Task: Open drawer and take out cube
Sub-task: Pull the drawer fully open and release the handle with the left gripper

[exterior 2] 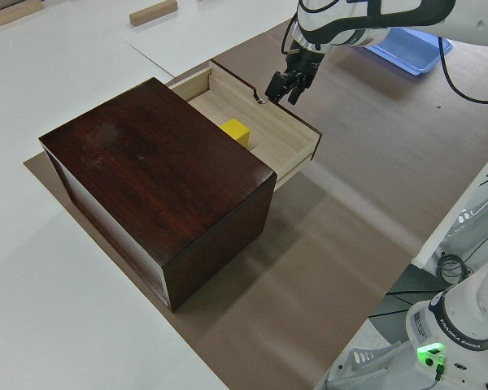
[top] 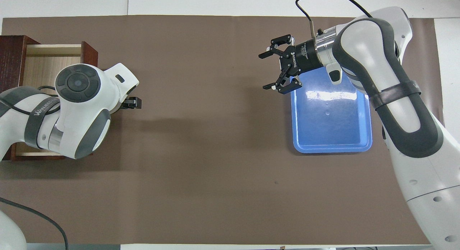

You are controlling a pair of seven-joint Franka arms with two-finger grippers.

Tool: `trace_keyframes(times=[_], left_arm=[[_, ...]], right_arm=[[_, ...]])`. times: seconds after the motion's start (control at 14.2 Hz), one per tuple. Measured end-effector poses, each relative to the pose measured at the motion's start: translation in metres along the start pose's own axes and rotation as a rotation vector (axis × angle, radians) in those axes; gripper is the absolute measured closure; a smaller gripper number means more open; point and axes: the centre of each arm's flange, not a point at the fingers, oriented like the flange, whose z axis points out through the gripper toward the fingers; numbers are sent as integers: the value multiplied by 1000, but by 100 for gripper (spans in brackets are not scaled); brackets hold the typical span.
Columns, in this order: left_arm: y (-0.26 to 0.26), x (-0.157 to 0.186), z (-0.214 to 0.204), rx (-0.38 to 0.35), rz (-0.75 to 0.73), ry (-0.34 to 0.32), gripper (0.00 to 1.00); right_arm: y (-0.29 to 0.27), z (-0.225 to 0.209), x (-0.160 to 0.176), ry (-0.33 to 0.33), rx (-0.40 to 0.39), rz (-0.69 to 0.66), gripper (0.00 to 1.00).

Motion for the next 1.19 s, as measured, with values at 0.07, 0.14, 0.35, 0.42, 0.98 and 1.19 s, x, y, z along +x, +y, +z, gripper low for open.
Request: trace_keyframes(times=[0.07,0.14,0.35,0.42,0.98,1.19], left_arm=[[1,0,-1,-1,-4,1,0],[2,0,-1,-3,-10,1,0],[7,0,-3,-11,-19,2,0],[8,-1,-4,-13,-24,3,0],[11,1,-10,-18,-45,-2,0],[13,13,-30,-24,-58,-8,0]], right_arm=[[0,0,0,0,0,1,0],[0,1,1,0,-1,2,0],[1,2,3,0,-5,6,0],[1,2,3,0,-5,7,0],[2,2,3,0,-5,7,0],[2,3,4,1,-8,10,0]])
